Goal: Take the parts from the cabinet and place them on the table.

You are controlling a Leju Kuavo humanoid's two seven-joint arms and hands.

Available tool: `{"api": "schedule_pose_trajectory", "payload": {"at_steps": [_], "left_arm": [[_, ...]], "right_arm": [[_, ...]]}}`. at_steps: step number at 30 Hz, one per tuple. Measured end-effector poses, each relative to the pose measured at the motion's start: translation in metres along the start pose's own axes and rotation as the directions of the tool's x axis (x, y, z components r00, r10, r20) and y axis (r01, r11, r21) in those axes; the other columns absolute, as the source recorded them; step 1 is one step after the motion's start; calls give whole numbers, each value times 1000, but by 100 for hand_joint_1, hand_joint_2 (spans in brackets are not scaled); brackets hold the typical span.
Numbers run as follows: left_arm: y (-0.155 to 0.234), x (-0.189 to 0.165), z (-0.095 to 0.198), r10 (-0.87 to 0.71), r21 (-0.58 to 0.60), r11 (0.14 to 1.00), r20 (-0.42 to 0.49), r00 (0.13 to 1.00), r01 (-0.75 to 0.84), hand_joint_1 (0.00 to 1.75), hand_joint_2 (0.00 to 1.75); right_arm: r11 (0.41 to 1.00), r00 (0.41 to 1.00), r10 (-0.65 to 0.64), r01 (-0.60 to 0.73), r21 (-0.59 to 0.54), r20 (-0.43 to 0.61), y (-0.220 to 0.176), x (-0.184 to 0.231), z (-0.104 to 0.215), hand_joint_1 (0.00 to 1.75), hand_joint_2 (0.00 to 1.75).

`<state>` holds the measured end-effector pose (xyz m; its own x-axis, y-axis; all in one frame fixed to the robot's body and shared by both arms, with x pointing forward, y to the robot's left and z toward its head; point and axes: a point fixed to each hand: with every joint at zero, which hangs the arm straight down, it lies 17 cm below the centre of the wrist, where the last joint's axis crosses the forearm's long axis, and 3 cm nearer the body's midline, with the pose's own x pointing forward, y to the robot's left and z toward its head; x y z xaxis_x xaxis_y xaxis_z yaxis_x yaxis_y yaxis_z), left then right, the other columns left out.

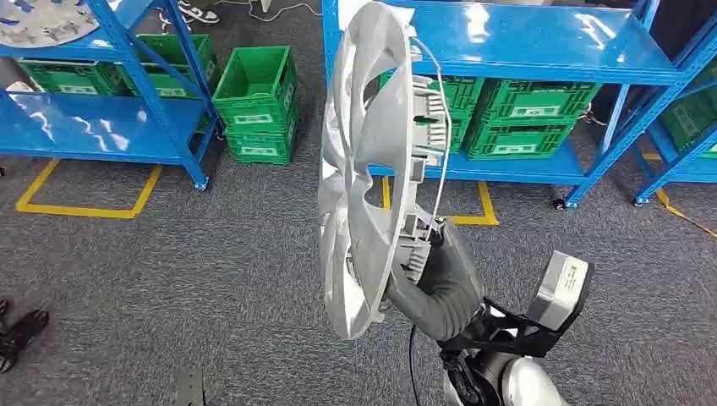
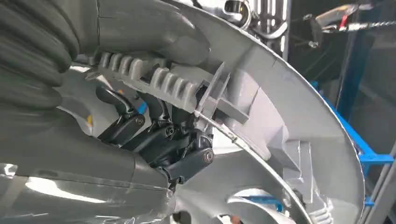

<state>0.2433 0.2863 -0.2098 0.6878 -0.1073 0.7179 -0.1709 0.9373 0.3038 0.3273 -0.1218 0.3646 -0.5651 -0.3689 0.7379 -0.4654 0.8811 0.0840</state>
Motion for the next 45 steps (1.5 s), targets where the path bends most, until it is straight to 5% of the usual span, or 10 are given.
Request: {"api": "schedule_pose_trajectory", "payload": {"at_steps": [45], "left_arm": [[13, 6, -7, 22, -10, 1000, 35, 999, -22, 0, 175]], "right_arm": [[990, 998, -49, 52, 129, -25, 29, -6, 7, 175, 175]]}}
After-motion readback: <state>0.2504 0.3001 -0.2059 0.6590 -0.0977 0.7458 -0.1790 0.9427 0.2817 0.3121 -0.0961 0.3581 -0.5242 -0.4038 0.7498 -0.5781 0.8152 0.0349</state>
